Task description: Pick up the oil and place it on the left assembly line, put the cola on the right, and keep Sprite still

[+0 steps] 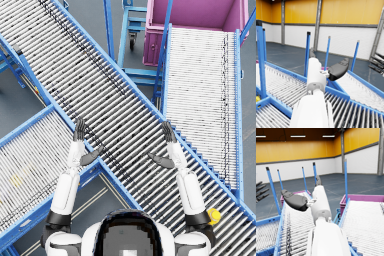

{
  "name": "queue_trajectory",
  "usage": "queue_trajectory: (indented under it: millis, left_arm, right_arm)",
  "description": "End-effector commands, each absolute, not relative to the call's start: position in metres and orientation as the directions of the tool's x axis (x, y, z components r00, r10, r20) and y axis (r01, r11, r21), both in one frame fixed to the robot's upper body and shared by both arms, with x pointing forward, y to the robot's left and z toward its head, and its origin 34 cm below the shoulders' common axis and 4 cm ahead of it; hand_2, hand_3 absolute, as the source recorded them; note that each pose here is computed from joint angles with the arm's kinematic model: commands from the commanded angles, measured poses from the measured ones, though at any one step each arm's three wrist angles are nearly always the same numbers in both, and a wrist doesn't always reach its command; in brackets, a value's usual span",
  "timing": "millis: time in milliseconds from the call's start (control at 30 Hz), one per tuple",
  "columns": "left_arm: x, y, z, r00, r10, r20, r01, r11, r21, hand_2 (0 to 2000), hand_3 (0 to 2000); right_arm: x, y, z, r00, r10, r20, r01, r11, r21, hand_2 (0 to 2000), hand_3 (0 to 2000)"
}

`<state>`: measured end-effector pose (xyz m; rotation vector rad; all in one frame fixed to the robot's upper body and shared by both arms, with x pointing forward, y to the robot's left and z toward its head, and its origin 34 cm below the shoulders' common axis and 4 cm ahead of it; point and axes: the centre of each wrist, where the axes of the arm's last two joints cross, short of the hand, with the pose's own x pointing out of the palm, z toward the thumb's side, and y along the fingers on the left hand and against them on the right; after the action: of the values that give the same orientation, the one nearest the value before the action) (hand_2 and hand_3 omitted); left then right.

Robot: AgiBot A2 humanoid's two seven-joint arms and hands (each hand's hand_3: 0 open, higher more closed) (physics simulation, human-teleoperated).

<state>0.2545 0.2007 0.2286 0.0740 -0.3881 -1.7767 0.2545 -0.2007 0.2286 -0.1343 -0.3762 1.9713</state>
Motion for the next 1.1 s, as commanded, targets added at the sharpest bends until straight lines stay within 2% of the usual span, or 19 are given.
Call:
queue_trajectory:
  millis: [33, 1100]
  left_arm:
    - [0.2545, 0.2007, 0.2286, -0.245, -0.957, 0.157, 0.935, -0.190, 0.299, 0, 0]
    - [0.2545, 0.2007, 0.2286, -0.245, -0.957, 0.157, 0.935, -0.190, 0.299, 0, 0]
  right_arm:
    - [0.2545, -0.2007, 0.2286, -0.420, 0.904, 0.076, -0.869, -0.377, -0.322, 0, 0]
    - [0.2545, -0.2007, 0.2286, -0.420, 0.904, 0.076, -0.869, -0.377, -0.322, 0, 0]
